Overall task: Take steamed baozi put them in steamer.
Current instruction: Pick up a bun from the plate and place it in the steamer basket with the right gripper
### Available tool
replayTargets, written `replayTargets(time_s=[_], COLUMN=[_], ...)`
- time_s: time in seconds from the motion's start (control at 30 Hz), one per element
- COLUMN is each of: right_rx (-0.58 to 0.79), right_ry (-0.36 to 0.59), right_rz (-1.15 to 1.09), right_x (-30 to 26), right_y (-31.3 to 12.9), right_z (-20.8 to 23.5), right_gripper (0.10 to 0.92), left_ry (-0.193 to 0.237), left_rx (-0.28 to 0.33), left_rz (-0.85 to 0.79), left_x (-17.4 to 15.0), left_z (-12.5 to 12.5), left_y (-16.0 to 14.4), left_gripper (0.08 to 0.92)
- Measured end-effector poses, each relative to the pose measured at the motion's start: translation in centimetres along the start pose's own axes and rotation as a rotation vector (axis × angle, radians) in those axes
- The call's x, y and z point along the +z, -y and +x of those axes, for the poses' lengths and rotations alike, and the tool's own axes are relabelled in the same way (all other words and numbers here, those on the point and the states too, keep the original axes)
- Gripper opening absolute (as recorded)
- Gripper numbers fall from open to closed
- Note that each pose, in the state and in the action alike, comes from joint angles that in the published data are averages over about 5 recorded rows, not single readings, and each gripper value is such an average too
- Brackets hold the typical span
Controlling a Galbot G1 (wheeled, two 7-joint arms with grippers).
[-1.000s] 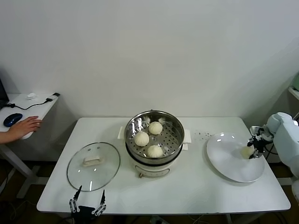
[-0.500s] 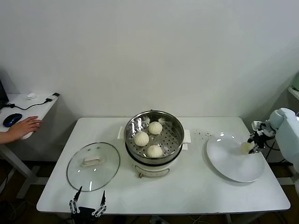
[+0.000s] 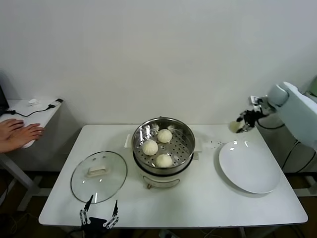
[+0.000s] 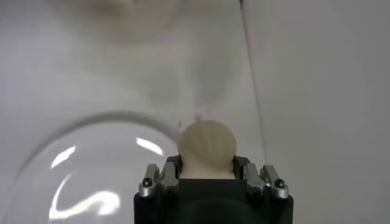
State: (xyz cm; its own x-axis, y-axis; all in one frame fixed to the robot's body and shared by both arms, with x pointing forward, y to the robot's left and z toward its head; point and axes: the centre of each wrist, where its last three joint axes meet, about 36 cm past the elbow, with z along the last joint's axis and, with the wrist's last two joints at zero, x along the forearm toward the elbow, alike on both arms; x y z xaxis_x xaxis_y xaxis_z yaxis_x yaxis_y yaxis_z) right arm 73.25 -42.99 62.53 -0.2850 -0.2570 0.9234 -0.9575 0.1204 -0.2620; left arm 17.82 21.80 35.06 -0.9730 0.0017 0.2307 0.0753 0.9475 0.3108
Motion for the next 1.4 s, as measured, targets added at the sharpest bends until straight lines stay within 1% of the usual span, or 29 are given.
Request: replayTargets(time_s=[0.17, 0.37, 0.47, 0.57, 0.73, 0.93, 1.2, 1.4], right_rx=[-0.007, -0.044, -0.07, -0.101, -0.144, -0.19, -0.239, -0.257], right_ry=[0.066, 0.136, 0.153, 0.149, 0.109, 0.052, -0.008, -0.033], right_rz=[0.038, 0.077, 0.088, 0.093, 0.09, 0.092, 0.096, 0.097], right_x=[-7.0, -14.8, -17.9, -20.2, -22.5, -24.0, -24.5, -24.6], right_y=[1.0, 0.4, -0.4, -1.3, -2.9, -4.4, -5.7, -6.3], right_z=[1.9, 3.0, 2.9, 2.2, -0.1, -3.4, -7.3, -9.4], right_gripper=[0.56, 0.56, 0.56, 0.56, 0.561, 0.568, 0.568, 0.568], left_ry=[0.008, 0.028, 0.037, 0.044, 0.051, 0.053, 0.044, 0.038], left_rx=[0.019, 0.046, 0.06, 0.071, 0.077, 0.073, 0.063, 0.063], left_rz=[0.011, 0.021, 0.022, 0.023, 0.02, 0.022, 0.026, 0.027], left_x=[0.0, -0.2, -0.3, -0.4, -0.5, -0.4, 0.1, 0.3], left_z=[-0.1, -0.3, -0.4, -0.4, -0.4, -0.6, -0.8, -1.1], left_y=[0.5, 1.2, 1.5, 1.7, 1.7, 1.3, 0.9, 0.9], left_gripper=[0.823, 0.823, 0.823, 0.823, 0.823, 0.823, 0.823, 0.823])
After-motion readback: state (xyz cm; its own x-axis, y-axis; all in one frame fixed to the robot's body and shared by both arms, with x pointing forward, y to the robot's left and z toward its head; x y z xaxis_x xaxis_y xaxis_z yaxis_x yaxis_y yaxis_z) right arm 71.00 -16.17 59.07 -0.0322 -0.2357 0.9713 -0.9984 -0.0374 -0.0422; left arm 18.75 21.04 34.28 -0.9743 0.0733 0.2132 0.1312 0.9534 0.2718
